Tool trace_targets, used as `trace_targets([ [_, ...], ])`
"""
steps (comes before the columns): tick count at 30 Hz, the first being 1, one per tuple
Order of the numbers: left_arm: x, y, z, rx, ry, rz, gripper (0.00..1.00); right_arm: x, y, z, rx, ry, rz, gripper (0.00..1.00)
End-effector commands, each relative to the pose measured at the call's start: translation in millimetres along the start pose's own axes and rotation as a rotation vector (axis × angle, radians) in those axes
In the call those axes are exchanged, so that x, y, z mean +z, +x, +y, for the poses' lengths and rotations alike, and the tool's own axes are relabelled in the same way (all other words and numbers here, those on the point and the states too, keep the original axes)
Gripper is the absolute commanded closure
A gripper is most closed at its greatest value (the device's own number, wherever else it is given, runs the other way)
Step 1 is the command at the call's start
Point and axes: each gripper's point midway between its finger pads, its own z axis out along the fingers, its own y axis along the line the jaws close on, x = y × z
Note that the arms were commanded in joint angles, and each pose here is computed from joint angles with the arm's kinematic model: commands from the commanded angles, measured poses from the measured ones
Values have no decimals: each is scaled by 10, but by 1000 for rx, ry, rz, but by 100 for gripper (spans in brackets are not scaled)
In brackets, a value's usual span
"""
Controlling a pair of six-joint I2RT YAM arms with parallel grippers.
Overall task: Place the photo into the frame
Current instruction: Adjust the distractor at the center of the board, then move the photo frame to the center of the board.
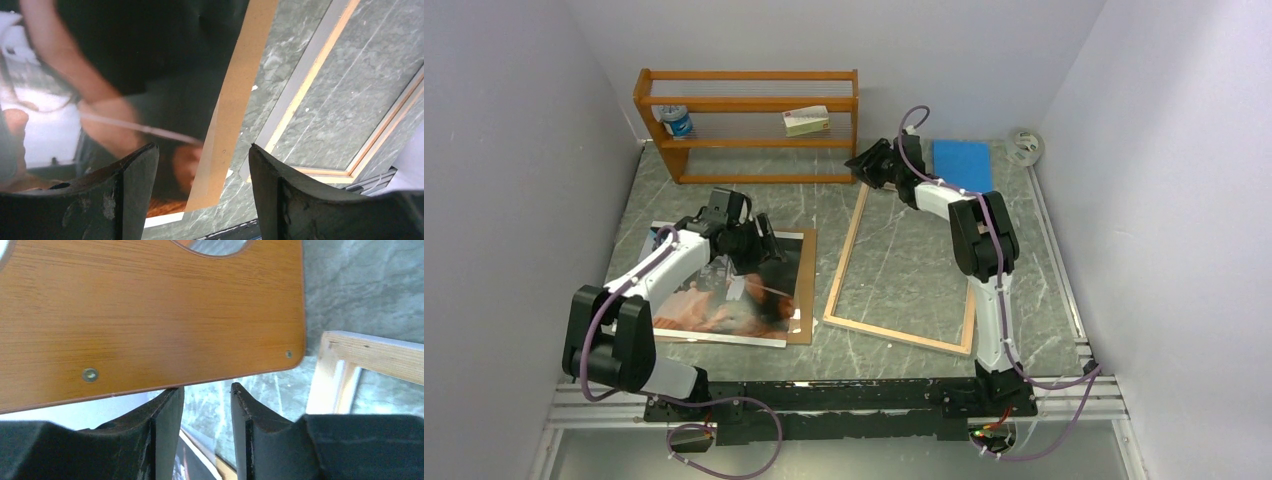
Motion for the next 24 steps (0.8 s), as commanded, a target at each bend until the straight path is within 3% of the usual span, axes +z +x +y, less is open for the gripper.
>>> trace_targets([
  [1,-35,-177,-249,68,105,-35,28,-207,-82,242,-95,-32,-35,56],
  [5,39,-193,-481,120,211,-7,27,-626,141,44,-111,62,-15,53],
  [9,204,-150,-757,194,256,24,27,-1193,39,-98,-175,248,-76,51],
  [12,382,-79,-969,253,261,54,28,-1653,-41,-394,-247,475,-117,48],
  [18,755,-3,-1168,296,250,101,27,-2786,-273,-1198,-270,979,-234,27],
  [24,964,138,-1305,325,265,161,27,-3385,-260,-1728,-192,1113,-237,20],
])
